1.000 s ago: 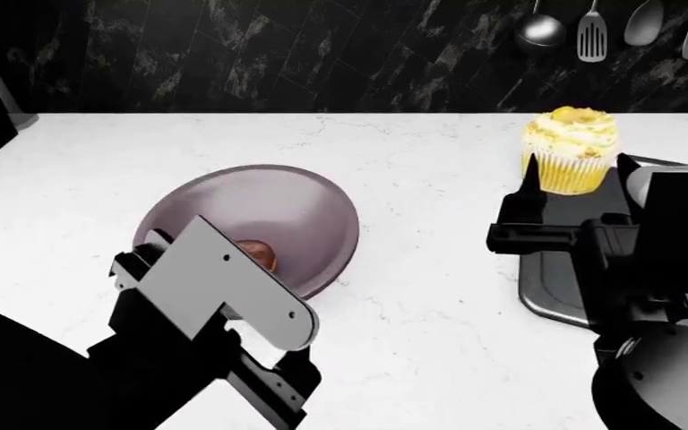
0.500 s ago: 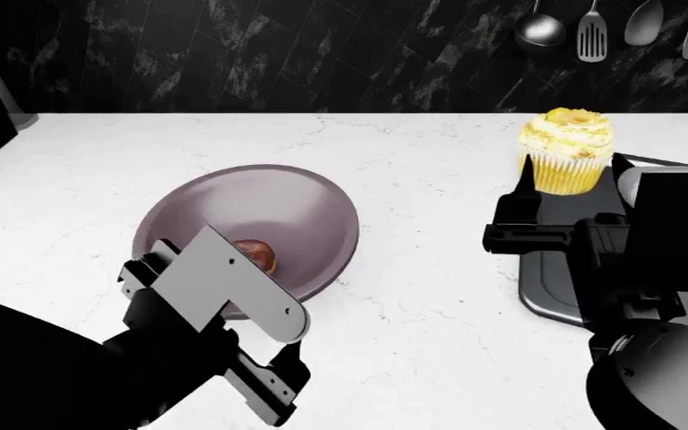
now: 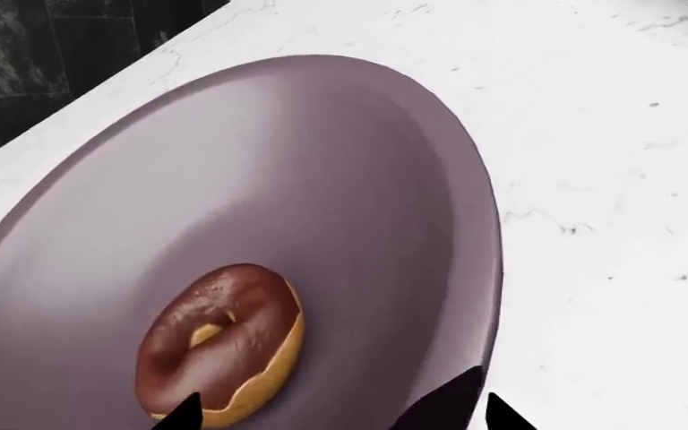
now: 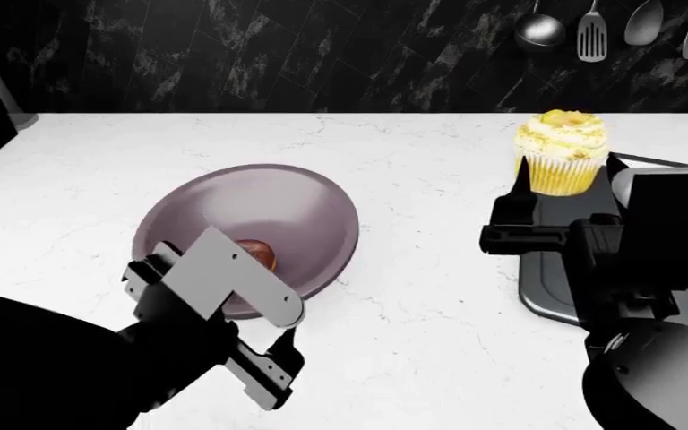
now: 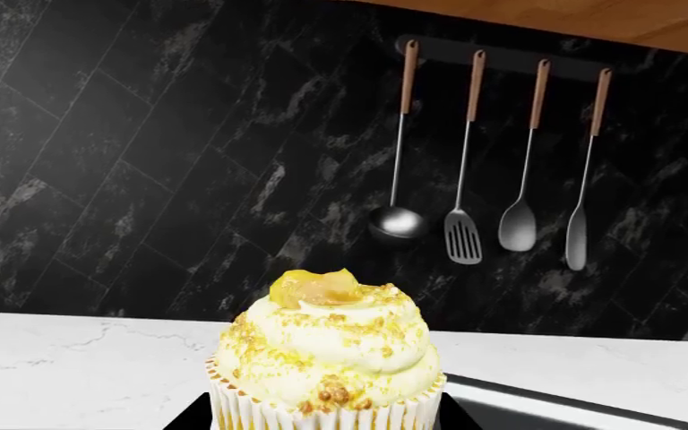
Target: Pick up the bowl with donut and place it on the tray. Pick up the cupcake and place it on the tray.
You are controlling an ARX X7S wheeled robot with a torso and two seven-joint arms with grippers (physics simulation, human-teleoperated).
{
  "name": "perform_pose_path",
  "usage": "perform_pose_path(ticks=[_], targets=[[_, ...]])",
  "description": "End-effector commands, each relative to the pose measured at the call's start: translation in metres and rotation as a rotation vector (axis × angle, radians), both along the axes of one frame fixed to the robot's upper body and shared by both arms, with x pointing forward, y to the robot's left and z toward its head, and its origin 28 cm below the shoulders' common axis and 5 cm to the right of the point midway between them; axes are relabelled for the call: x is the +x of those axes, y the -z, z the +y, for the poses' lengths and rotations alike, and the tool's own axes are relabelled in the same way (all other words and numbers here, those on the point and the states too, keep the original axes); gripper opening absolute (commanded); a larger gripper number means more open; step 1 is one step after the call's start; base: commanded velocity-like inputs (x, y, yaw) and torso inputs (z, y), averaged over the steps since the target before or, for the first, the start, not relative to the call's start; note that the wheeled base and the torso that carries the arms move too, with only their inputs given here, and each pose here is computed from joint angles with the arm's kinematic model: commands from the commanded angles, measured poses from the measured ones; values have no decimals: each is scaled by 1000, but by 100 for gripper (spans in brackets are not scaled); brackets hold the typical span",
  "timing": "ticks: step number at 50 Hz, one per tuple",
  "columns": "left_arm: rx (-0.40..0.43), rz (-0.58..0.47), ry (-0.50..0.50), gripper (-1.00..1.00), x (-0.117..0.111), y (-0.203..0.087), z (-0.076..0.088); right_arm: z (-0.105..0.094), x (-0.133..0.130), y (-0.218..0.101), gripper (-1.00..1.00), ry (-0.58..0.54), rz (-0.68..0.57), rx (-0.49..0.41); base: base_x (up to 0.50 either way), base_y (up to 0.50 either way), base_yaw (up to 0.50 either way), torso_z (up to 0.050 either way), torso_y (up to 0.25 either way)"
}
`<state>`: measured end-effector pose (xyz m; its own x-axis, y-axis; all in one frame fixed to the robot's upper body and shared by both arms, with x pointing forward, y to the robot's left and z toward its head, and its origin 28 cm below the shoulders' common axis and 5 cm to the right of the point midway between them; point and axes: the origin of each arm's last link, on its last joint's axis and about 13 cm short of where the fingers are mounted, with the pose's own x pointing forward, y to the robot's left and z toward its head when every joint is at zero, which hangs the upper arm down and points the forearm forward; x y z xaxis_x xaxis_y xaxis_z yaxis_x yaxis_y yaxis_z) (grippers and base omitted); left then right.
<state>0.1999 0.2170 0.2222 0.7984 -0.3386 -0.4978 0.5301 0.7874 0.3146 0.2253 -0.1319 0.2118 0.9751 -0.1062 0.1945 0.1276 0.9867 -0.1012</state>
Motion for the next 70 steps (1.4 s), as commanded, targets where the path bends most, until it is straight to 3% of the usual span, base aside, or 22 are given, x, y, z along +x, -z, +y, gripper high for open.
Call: perform_pose_path(ticks=[1, 10, 11, 39, 54, 70], targets=[[12, 24, -6, 100, 6, 9, 0, -2, 3, -2, -100, 8, -17, -21, 0, 0, 0, 0, 0], [18, 32, 9, 100, 6, 12, -1, -2, 3, -2, -100, 9, -18, -22, 1, 0, 0, 0, 0], [19, 29, 12, -100, 6, 12, -1, -2, 3, -2, -100, 10, -18, -22, 0, 0, 0, 0, 0], [11, -66, 140, -100, -8, -6, -4, -2, 4, 0, -100, 13, -19, -15, 0, 0, 0, 0, 0], [185, -209, 166, -100, -8, -51, -1, -2, 3, -6, -100, 17, -38, -22, 0, 0, 0, 0, 0], [356, -206, 246, -100, -6, -66, -8, -4, 1, -8, -100, 25, -47, -14, 0, 0, 0, 1, 0]])
